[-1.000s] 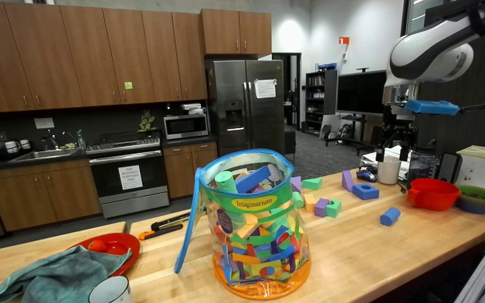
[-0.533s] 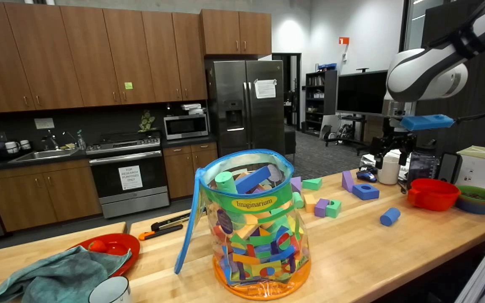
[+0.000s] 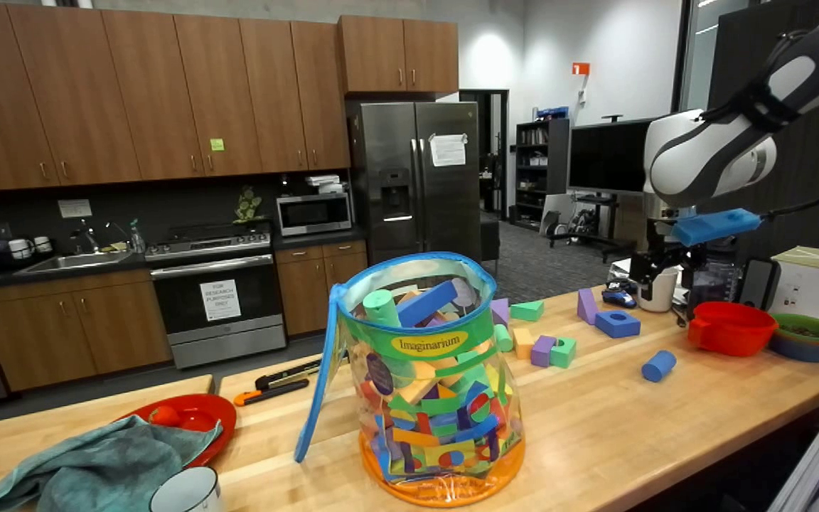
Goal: Pick the blue cylinder toy from the table and put it in the bag
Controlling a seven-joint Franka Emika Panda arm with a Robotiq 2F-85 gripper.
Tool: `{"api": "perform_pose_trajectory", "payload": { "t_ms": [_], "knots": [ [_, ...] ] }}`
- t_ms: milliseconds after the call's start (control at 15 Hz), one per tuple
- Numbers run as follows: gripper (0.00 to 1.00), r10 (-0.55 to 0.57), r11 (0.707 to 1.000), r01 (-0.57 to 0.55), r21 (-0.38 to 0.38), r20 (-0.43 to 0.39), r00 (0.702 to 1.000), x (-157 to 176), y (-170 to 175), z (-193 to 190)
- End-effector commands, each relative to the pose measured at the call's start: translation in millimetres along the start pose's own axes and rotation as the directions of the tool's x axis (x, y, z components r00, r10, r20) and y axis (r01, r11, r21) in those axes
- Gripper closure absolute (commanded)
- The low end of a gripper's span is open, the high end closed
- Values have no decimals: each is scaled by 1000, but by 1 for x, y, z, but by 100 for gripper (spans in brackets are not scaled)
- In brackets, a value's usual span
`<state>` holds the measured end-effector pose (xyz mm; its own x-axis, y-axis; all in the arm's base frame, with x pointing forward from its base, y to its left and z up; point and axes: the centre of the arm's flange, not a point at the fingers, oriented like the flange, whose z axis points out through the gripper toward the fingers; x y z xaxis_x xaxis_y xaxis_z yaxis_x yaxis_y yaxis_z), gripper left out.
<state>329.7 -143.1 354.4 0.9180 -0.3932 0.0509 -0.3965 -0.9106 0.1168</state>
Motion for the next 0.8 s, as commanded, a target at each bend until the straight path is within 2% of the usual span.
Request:
{"api": "perform_pose_trajectory", "payload": {
  "t_ms": [0,400,533,733],
  "knots": [
    [0,20,999,-19,-40,6,1000,2,-2,30],
    [0,3,1000,-3,12,-3,1000,8,-18,62],
    [0,-10,1000,10,2,1,1000,14,-16,51],
    [0,-17,1000,16,4,6,1000,15,-20,58]
  ]
}}
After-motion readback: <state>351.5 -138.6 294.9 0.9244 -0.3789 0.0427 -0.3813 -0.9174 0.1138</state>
